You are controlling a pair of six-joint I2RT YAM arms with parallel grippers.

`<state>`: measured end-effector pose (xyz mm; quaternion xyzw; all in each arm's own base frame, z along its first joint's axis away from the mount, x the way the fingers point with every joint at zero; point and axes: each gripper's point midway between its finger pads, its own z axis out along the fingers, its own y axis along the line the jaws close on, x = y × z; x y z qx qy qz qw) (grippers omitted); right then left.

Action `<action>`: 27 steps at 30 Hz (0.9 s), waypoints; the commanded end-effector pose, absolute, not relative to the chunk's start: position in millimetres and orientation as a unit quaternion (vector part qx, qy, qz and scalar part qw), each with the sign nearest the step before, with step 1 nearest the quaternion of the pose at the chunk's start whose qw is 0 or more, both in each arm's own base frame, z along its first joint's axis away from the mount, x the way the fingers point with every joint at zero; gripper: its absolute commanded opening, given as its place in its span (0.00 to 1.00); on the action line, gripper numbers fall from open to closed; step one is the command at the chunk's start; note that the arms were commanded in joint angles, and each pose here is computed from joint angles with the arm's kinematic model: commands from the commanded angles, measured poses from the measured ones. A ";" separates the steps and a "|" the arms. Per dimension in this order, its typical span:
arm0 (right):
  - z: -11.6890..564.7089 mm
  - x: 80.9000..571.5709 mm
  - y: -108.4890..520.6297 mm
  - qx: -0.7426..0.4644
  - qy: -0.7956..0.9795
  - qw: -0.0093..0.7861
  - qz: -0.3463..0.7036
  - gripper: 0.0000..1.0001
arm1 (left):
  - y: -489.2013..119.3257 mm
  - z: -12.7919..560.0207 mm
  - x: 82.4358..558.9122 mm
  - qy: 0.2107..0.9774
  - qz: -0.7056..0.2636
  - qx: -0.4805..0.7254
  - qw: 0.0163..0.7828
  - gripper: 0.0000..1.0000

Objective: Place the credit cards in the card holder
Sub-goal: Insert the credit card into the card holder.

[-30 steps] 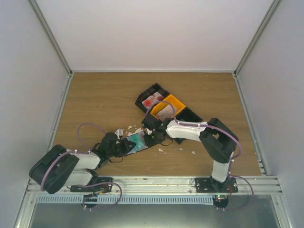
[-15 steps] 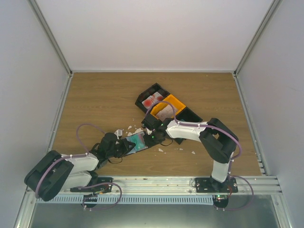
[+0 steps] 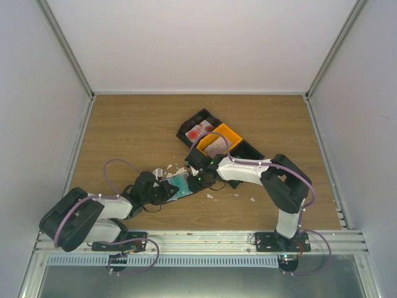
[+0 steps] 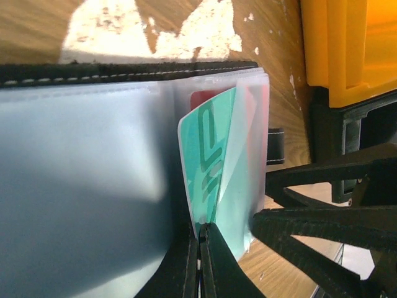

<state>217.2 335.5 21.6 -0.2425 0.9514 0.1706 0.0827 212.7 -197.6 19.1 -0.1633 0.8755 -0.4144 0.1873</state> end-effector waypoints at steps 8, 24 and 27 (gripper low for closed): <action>0.4 200.5 328.6 -0.252 0.952 0.039 0.168 0.42 | -202.1 -2.7 205.7 0.898 -0.390 -0.133 0.155 0.00; 13.9 207.8 332.7 -0.250 0.949 0.064 0.180 0.45 | -209.7 4.0 203.8 0.892 -0.410 -0.117 0.152 0.08; 18.9 207.0 337.8 -0.255 0.945 0.067 0.195 0.47 | -216.7 7.2 201.4 0.887 -0.427 -0.099 0.145 0.10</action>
